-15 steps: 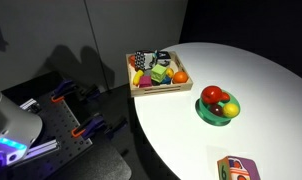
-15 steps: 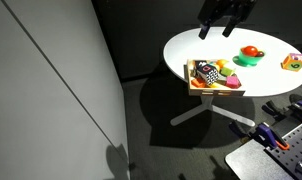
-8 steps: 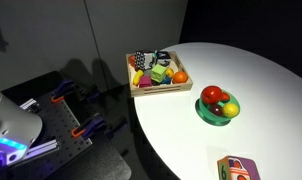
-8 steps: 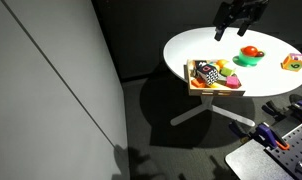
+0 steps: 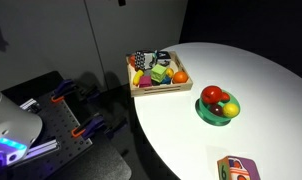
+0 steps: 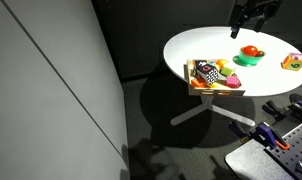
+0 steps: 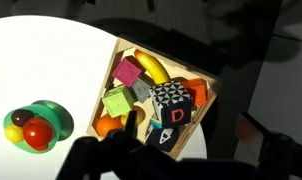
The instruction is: Put the toy foam in the box
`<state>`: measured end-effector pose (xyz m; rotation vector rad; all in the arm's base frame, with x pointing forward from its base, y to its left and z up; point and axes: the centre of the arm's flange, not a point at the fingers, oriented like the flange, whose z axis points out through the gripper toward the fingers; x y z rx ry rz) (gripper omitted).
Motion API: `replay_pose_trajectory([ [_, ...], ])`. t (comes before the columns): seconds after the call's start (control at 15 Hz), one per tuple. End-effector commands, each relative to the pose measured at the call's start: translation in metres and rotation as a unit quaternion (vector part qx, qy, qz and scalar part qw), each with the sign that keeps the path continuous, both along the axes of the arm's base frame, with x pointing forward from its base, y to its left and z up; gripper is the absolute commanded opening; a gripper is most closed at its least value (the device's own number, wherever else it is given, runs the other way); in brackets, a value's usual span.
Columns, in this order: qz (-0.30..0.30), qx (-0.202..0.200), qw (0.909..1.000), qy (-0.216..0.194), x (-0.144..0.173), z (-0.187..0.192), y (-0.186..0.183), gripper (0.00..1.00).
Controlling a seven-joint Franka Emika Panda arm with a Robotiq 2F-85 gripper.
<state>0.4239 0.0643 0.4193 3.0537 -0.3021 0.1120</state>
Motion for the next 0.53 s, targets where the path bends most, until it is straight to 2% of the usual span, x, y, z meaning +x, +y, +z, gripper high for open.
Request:
replay_pose_trajectory([
  [0.0, -0.024, -0.009, 0.9995, 0.019, 0.017, -0.013, -0.023, 1.0],
  [0.47, -0.07, 0.005, 0.9966, 0.042, 0.044, -0.046, -0.072, 1.0],
])
